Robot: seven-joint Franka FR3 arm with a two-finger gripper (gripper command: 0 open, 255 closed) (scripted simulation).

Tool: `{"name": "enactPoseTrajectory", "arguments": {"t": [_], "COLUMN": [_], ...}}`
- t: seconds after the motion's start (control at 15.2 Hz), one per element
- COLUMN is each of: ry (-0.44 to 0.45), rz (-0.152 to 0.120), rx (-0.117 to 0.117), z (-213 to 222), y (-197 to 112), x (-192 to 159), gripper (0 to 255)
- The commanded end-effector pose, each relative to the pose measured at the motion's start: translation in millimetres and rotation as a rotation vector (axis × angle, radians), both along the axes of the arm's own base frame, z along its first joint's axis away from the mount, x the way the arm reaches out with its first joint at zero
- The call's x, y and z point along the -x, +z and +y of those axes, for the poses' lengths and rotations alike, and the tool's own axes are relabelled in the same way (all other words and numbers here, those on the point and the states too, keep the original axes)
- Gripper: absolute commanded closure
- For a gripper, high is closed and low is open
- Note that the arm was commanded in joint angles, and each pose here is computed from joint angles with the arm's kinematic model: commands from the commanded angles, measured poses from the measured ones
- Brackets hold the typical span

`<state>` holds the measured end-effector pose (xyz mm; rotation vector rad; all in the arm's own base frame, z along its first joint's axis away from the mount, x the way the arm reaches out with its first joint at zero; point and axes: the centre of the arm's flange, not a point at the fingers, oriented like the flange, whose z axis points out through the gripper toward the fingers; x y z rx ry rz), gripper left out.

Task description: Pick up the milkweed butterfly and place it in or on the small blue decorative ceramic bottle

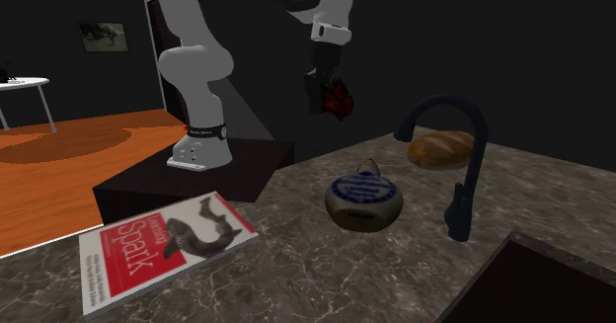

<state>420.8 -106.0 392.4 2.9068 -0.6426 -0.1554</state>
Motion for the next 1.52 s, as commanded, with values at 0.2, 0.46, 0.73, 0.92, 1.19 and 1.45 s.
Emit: {"name": "enactPoseTrajectory", "arguments": {"t": [0.2, 0.46, 0.73, 0.92, 1.19, 1.45], "ry": [0.0, 0.0, 0.0, 0.0, 0.0, 0.0], "rz": [0.0, 0.0, 0.0, 0.0, 0.0, 0.0], "rx": [0.0, 0.0, 0.0, 0.0, 0.0, 0.0], "z": [-42.4, -73.5, -89.7, -89.7, -89.7, -89.7], "y": [-7.0, -12.1, -25.3, -41.1, -60.6, -60.6], "x": [-54.8, -97.2, -119.4, -119.4, -119.4, -119.4], "gripper": [255, 255, 255, 255, 255, 255]}}
